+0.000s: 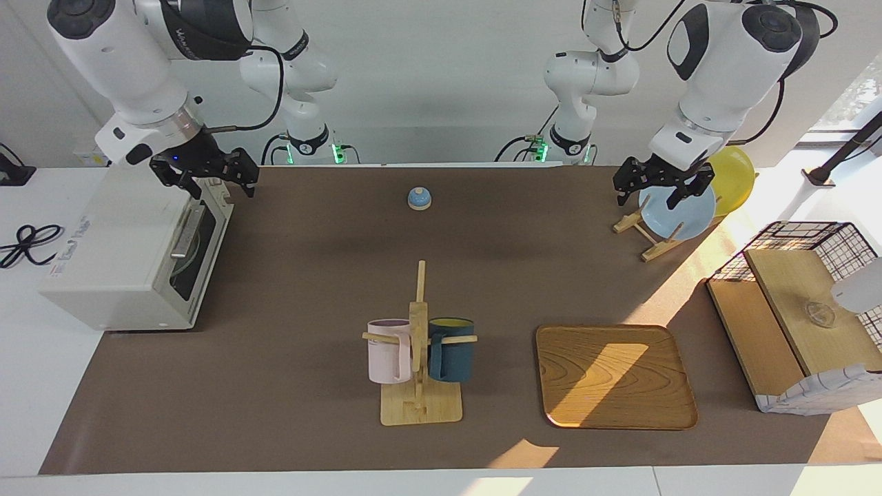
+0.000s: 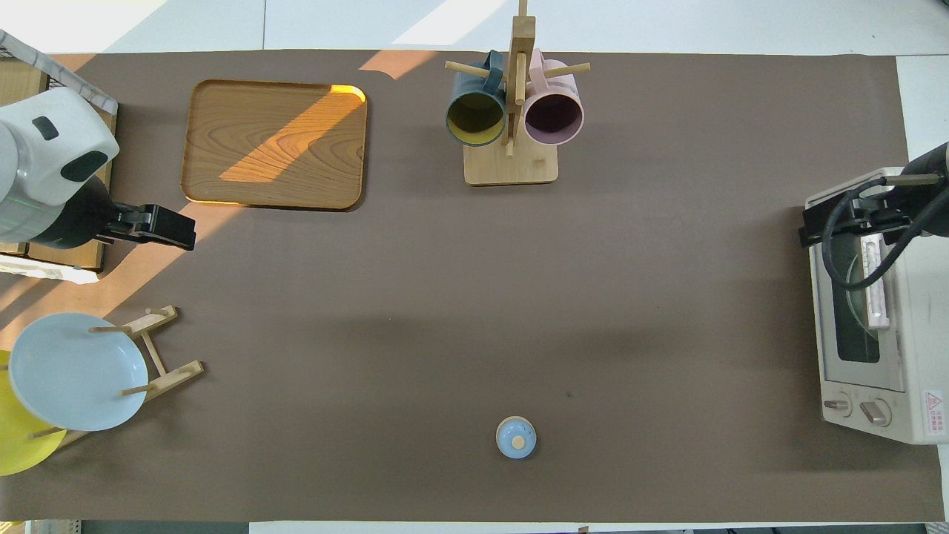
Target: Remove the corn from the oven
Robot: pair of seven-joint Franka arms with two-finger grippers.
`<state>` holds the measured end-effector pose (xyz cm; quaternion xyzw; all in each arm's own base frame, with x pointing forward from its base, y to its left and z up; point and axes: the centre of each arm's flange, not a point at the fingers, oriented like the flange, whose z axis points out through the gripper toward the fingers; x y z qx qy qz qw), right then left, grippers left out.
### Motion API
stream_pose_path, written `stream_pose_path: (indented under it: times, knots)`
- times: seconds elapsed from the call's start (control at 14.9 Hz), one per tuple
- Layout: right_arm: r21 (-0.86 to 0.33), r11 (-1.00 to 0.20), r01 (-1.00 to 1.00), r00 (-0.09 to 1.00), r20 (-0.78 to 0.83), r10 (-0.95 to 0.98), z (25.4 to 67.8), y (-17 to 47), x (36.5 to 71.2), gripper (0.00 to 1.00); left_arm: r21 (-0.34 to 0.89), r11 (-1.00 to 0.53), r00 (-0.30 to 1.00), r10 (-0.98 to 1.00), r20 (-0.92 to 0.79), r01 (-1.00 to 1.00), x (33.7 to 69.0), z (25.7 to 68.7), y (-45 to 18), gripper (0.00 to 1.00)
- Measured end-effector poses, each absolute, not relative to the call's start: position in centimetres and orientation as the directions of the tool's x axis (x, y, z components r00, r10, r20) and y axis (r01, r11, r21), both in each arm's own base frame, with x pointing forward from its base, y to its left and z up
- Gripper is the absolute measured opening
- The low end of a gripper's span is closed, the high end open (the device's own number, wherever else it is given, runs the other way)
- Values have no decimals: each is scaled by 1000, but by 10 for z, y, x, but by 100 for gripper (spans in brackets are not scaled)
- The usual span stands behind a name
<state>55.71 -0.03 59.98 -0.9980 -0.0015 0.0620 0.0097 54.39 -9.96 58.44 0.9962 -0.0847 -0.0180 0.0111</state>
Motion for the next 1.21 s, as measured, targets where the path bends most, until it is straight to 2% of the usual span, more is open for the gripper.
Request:
stream_pose_path:
  times: [0.54,0.6,0.67,0.74,1.01,1.21]
  knots:
    - [-19,-1000,-2,992,-129,0,597,-3,557,100,25,-985,985,-169,-34,-168,544,584,-100,100]
    - [-19,-1000,0,993,-122,2,594,-7,557,94,25,-985,985,-169,-34,-168,544,584,-100,100]
    - [-20,-1000,19,994,-108,21,591,-16,558,94,25,-985,985,-169,-34,-168,544,584,-100,100]
    - [-14,-999,34,995,-98,35,587,-28,558,88,25,-985,985,-169,-34,-168,544,584,-100,100]
    - [51,-998,32,999,-33,30,547,-81,549,42,25,-985,985,-169,-34,-168,544,584,-100,100]
    - [105,-992,66,997,-42,62,515,-79,540,13,25,-985,985,-169,-34,-168,544,584,-100,100]
